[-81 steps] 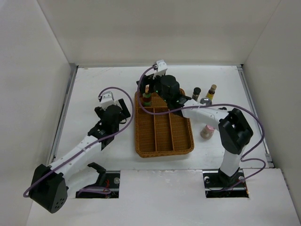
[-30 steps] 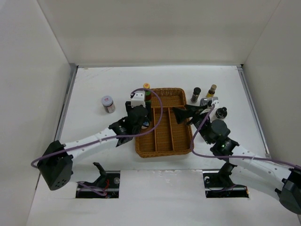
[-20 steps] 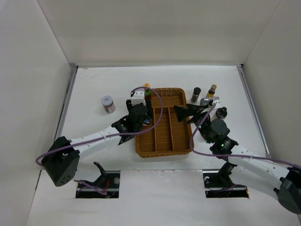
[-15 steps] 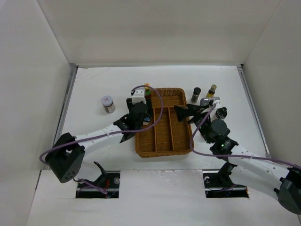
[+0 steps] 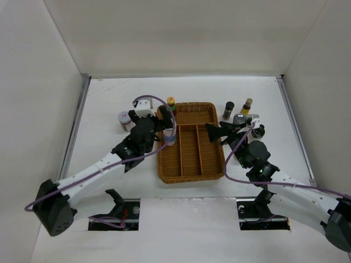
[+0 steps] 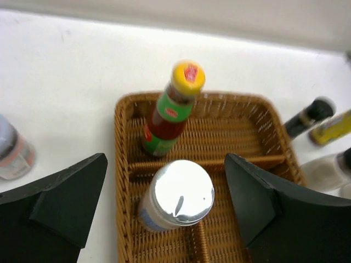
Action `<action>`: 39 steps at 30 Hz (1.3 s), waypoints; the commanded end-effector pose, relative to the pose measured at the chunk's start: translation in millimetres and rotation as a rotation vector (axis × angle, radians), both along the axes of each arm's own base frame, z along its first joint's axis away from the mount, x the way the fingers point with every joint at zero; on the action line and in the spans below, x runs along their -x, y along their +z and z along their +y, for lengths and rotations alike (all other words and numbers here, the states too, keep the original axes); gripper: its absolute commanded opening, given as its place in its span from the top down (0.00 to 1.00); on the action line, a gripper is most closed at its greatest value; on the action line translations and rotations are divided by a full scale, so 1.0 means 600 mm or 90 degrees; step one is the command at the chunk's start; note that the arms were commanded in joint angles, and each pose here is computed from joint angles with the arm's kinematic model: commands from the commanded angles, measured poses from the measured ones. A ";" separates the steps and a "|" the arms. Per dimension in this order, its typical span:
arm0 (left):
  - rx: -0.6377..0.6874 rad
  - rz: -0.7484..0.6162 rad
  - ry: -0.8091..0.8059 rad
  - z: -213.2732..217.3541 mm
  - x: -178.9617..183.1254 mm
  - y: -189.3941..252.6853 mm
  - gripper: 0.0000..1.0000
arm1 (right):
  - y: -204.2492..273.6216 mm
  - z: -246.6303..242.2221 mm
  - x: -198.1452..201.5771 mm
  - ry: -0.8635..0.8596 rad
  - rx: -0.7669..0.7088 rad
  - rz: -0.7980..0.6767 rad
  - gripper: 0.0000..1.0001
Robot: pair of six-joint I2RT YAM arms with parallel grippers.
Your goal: Organize the condiment bottles
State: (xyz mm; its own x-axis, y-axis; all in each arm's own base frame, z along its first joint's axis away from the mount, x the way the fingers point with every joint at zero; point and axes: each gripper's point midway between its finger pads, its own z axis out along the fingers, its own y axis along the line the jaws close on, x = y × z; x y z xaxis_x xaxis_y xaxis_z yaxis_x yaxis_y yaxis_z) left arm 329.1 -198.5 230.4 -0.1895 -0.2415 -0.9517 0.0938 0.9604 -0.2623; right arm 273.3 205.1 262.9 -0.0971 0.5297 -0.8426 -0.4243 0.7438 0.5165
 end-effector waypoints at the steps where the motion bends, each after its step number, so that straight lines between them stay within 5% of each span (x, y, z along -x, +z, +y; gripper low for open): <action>1: 0.027 -0.042 0.066 0.070 0.017 0.057 0.10 | 0.028 -0.007 0.001 -0.007 -0.038 -0.028 0.10; 12: 0.007 0.141 0.267 0.263 -0.060 -0.092 0.10 | 0.028 -0.007 0.003 -0.005 -0.037 -0.026 0.09; 29: 0.003 0.182 0.314 0.310 -0.189 -0.162 0.14 | 0.016 0.018 0.002 0.020 -0.023 -0.014 0.09; 34: -0.001 0.199 0.308 0.302 -0.182 -0.187 0.21 | 0.018 0.018 0.004 0.024 -0.025 -0.016 0.08; 39: 0.004 0.187 0.306 0.300 -0.171 -0.172 0.45 | 0.017 0.019 0.004 0.025 -0.025 -0.014 0.08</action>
